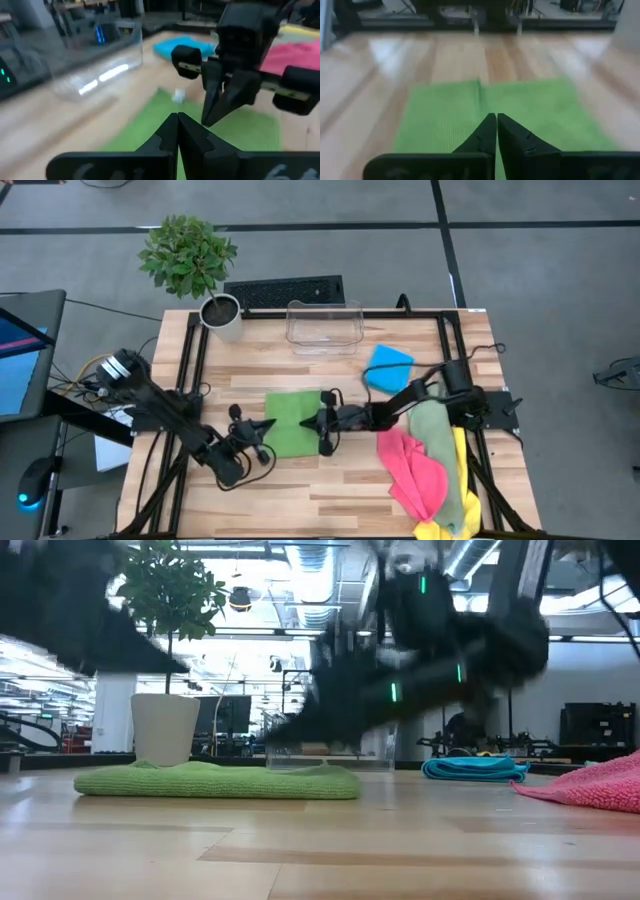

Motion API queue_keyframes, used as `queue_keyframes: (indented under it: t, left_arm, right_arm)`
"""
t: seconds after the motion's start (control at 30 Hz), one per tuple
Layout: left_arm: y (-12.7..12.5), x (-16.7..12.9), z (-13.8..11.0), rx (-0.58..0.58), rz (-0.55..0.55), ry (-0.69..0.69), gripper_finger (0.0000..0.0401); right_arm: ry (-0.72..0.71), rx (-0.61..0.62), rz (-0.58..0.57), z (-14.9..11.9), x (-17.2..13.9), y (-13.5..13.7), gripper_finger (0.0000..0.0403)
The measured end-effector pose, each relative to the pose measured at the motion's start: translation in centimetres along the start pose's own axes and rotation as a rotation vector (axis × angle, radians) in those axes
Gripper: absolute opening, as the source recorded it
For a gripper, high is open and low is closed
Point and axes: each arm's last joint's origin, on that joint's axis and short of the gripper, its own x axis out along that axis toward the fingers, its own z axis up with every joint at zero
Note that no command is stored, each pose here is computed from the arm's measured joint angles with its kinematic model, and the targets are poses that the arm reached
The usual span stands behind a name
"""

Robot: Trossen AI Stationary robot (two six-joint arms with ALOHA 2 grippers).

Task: Fold microfiber towels
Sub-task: Fold the green microfiber towel

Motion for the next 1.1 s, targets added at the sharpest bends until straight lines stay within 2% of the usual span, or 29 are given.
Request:
queue_keyframes:
  t: [0.07,0.13,0.3,0.43,0.53,0.63,0.83,1.1]
  left_arm:
    - [0.8,0.2,1.0,0.018,0.02,0.006,0.0]
    - [1.8,1.0,1.6,0.003,0.038,0.05,0.0]
    - [4.7,3.7,1.5,-0.137,0.113,0.28,0.0016]
    - [6.0,5.7,1.6,-0.152,0.123,0.397,0.0072]
    - [6.6,6.8,1.8,-0.085,0.123,0.409,0.0121]
    - [7.2,7.5,2.0,-0.069,0.138,0.421,0.0149]
    - [8.1,7.9,0.8,-0.071,0.109,0.426,0.0155]
    - [10.6,7.5,-2.4,-0.216,0.092,0.406,0.0155]
  right_arm:
    - [0.035,-0.009,-0.023,1.6,-0.7,-0.6,0.0042]
    - [0.101,0.041,-0.063,2.4,-1.4,-1.7,0.0044]
    - [0.198,0.216,-0.059,4.4,-3.1,-5.0,0.0086]
    - [0.243,0.231,-0.052,4.1,-3.3,-6.5,0.0158]
    - [0.254,0.181,-0.052,3.5,-2.9,-7.0,0.0209]
    - [0.298,0.174,-0.061,1.7,-2.2,-7.3,0.0237]
    - [0.333,0.182,-0.08,-0.2,-1.4,-7.9,0.0236]
    - [0.33,0.17,-0.073,-0.3,-1.3,-8.1,0.0222]
